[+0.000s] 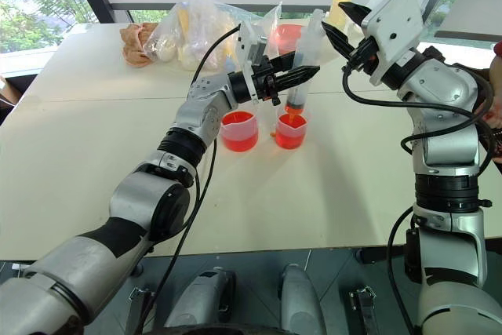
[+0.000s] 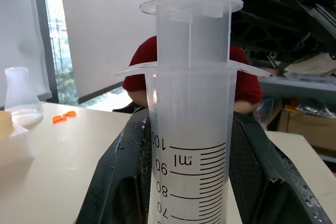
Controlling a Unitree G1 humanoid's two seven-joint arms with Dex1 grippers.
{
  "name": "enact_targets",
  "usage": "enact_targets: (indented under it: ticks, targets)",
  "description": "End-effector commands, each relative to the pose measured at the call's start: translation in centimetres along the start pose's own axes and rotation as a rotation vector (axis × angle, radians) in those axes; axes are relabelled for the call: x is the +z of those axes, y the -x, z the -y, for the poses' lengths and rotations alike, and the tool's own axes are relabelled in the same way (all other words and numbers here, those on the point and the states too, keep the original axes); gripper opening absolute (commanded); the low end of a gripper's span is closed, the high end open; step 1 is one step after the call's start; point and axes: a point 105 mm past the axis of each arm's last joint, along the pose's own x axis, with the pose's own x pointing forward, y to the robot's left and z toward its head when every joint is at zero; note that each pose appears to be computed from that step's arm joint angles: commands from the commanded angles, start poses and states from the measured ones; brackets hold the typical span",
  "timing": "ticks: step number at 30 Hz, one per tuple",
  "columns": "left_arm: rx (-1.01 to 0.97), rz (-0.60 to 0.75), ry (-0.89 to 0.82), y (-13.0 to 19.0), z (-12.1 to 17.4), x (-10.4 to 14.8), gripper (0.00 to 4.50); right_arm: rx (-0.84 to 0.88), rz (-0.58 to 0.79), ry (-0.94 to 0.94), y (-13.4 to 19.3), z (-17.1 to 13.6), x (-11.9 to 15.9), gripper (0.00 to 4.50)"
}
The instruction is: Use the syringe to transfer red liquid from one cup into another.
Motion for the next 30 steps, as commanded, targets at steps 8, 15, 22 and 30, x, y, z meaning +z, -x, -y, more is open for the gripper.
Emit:
enact_targets:
  ticks: [8, 15, 22, 30]
  targets:
    - [-0.046, 0.022, -0.056, -1.3, 0.7, 1.7, 1.46, 0.059, 0.098, 0.058, -0.1, -0.9, 3.2, 1.74]
    - [-0.093, 0.015, -0.059, -1.5, 1.6, 1.3, 1.46, 0.059, 0.087, 0.073, -0.6, -1.1, 2.6, 1.74]
    - [-0.087, 0.013, -0.067, -1.2, 1.4, 1.4, 1.46, 0.033, 0.107, 0.085, -1.1, -0.4, 2.6, 0.05]
    - [-0.053, 0.067, -0.046, -1.2, 0.7, 3.0, 1.46, 0.083, 0.084, 0.013, -1.0, -1.9, 1.5, 0.05]
